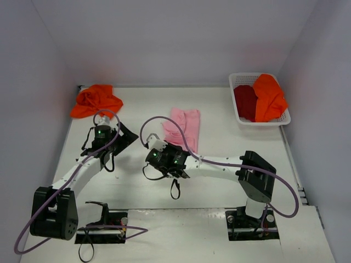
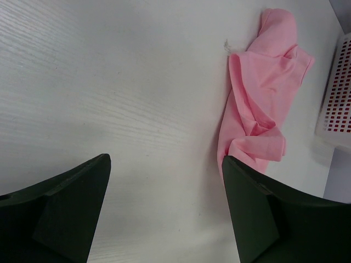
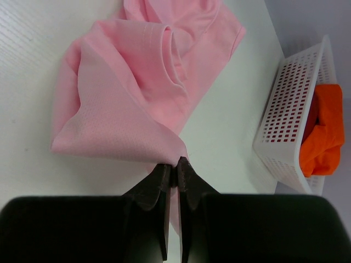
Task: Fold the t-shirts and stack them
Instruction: Fold the tshirt
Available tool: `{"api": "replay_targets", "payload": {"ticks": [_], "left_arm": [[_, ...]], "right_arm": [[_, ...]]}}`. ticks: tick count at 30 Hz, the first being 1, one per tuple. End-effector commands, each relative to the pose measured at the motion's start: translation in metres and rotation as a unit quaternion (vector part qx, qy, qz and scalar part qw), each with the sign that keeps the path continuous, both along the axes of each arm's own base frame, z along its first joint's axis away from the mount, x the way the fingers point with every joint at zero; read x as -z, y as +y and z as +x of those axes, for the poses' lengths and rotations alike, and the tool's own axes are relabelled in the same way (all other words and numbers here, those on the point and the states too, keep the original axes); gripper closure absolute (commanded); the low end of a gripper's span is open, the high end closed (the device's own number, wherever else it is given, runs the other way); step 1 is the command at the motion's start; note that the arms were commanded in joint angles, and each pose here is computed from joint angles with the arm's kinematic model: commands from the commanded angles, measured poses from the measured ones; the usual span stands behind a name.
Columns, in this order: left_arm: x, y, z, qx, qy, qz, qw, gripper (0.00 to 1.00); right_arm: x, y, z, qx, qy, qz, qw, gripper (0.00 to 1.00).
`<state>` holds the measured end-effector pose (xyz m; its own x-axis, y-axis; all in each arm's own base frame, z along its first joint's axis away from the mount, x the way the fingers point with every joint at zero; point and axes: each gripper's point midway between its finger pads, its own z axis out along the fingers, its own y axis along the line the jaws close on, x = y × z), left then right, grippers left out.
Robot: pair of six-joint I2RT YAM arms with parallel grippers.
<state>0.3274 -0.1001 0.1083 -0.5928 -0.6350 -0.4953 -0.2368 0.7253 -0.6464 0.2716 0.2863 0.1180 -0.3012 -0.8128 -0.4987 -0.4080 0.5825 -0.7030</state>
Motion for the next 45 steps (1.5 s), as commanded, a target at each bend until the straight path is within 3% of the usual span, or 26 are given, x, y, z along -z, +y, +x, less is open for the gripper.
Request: {"api": "replay_targets", "payload": {"ticks": [1, 22, 45], "left_arm": [[-0.021, 0.000, 0.008, 0.002, -0.036, -0.007, 0.999, 0.23], [-0.015, 0.000, 0.010, 0.001, -0.030, -0.004, 1.000, 0.23], [-0.004, 0.001, 0.013, -0.001, -0.022, -0.006, 1.000, 0.23]], "right_arm": [[-0.049, 0.000, 0.016, 0.015, -0.040, 0.044, 0.998, 1.00], [-0.085, -0.005, 0.093, 0.029, -0.063, 0.090, 0.993, 1.00], [-0.091, -0.004, 0.139, 0.024, -0.071, 0.117, 0.990, 1.00]]}}
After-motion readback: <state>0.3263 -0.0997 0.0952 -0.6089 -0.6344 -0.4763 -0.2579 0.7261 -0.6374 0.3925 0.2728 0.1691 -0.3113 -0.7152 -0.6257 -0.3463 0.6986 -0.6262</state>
